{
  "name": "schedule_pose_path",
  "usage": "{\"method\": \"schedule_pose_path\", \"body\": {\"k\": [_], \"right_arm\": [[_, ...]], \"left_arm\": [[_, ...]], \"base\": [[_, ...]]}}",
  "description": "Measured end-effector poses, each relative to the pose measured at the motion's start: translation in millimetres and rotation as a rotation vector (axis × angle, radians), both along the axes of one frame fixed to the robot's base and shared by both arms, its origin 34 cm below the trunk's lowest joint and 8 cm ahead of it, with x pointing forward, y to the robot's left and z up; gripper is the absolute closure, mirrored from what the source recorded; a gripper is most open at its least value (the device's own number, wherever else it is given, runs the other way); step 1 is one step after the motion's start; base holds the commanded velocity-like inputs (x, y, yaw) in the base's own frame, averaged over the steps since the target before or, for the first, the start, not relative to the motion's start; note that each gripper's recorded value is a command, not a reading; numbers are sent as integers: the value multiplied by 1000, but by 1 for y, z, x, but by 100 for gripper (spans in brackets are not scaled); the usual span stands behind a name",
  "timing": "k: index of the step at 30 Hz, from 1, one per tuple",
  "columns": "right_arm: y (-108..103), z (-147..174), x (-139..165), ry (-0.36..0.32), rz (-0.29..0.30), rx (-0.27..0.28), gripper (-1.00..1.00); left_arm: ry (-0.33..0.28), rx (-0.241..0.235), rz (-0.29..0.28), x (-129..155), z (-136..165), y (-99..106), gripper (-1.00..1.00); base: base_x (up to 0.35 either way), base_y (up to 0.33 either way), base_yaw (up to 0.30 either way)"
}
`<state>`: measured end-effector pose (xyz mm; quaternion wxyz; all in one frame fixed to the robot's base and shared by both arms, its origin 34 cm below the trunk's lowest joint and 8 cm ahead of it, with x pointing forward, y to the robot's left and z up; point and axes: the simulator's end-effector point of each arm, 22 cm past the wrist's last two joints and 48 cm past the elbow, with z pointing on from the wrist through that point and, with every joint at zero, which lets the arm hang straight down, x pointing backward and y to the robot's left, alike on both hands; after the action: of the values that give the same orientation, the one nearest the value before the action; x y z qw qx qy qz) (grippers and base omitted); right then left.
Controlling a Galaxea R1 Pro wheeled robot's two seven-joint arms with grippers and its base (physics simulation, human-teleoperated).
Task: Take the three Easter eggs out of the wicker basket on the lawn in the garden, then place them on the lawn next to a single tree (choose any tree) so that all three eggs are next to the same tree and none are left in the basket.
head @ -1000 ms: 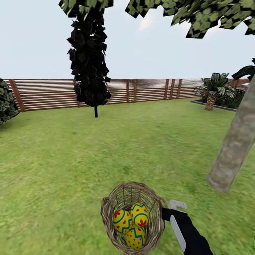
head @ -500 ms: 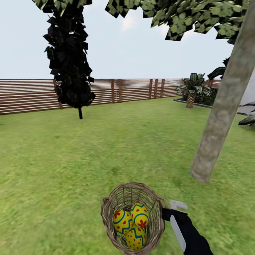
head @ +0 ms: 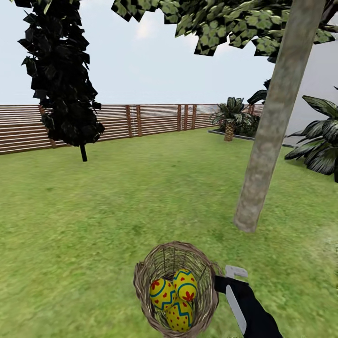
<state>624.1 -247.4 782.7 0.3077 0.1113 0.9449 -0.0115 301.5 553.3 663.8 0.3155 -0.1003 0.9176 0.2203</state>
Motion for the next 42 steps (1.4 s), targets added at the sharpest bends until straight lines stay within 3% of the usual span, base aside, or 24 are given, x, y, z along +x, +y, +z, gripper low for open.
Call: {"method": "schedule_pose_path", "body": {"k": [16, 42], "right_arm": [[0, 0, 0, 0, 0, 0, 100], [1, 3, 1, -7, 2, 0, 100]], "left_arm": [[1, 0, 0, 0, 0, 0, -100], [-5, 0, 0, 1, 1, 0, -100]], "base": [[187, 243, -277], [260, 198, -61]]}}
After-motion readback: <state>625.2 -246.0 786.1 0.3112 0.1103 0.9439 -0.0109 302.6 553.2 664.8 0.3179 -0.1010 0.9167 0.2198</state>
